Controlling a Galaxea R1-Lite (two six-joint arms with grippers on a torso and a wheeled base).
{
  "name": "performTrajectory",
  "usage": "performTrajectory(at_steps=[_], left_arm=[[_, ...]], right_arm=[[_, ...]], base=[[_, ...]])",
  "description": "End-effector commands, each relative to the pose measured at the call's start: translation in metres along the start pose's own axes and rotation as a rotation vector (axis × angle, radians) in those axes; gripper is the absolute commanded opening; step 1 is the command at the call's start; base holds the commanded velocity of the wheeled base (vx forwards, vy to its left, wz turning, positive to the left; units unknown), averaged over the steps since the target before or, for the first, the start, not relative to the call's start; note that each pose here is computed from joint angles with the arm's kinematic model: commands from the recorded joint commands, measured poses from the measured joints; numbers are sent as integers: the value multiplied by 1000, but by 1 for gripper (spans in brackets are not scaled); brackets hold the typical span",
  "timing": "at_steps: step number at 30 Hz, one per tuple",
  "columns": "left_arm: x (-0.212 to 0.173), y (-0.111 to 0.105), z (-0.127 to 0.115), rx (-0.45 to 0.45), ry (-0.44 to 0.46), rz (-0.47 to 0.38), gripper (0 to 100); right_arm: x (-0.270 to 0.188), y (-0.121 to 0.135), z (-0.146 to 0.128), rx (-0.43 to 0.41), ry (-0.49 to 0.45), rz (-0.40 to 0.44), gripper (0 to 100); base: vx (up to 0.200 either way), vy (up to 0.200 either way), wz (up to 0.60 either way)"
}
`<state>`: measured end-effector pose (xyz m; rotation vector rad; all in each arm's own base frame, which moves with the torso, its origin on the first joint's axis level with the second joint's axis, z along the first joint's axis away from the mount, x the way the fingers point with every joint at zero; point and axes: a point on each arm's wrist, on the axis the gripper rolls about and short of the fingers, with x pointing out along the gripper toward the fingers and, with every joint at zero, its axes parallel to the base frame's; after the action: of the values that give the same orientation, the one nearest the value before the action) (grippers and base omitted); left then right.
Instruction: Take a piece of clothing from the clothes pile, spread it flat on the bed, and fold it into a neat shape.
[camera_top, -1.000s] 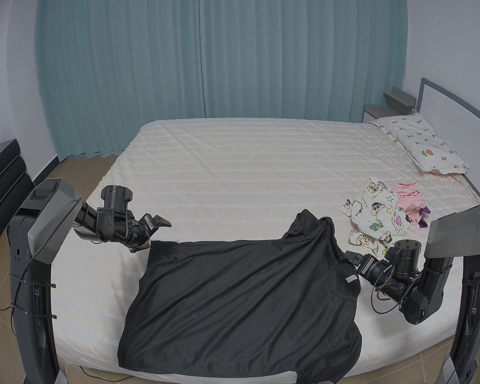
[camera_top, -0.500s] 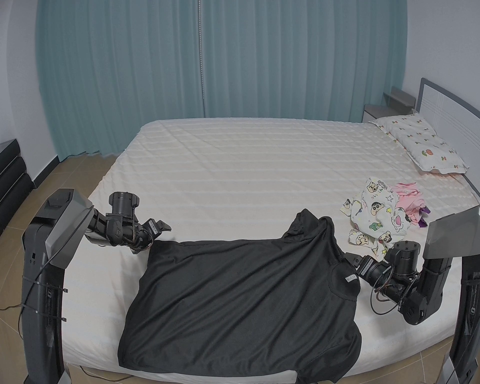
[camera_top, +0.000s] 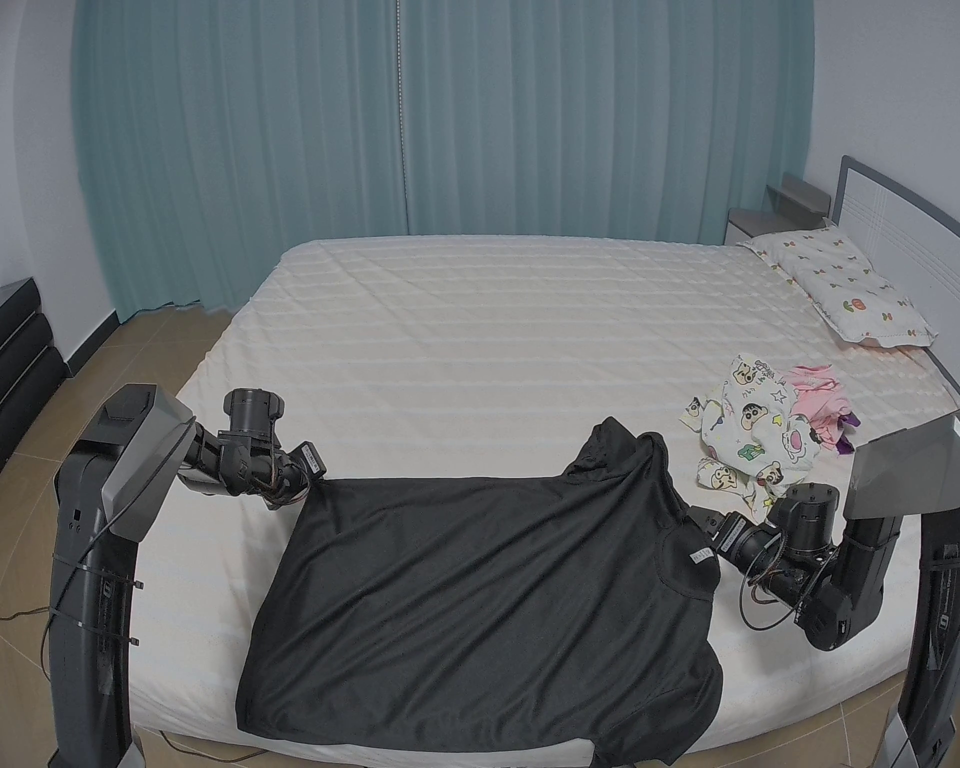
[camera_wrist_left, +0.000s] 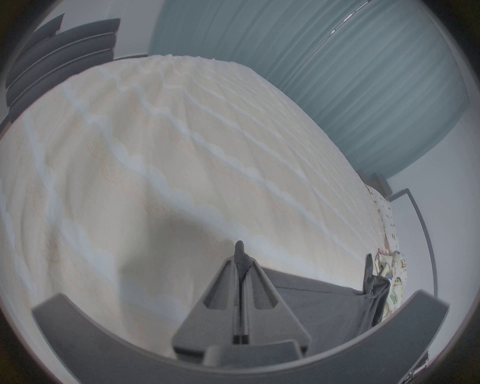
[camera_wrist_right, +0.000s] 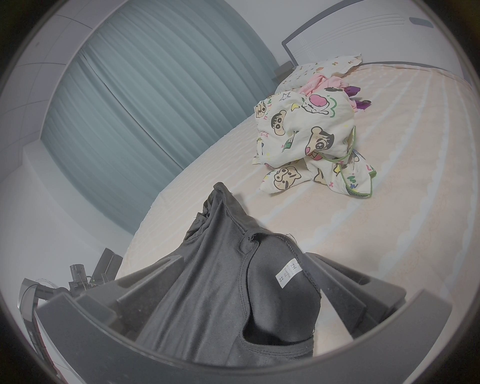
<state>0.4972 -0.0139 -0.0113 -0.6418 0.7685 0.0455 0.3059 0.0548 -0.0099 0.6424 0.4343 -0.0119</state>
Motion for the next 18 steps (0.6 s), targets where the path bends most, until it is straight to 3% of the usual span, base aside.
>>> performTrajectory(at_steps=[1, 18], left_arm=[[-2, 2, 19, -12, -81, 22, 0], [4, 14, 37, -27, -142, 24, 0]], right_arm=[[1, -1, -2, -1, 5, -5, 100], [2, -2, -3, 1, -8, 6, 100]], base=[[0, 0, 0], [0, 0, 0]])
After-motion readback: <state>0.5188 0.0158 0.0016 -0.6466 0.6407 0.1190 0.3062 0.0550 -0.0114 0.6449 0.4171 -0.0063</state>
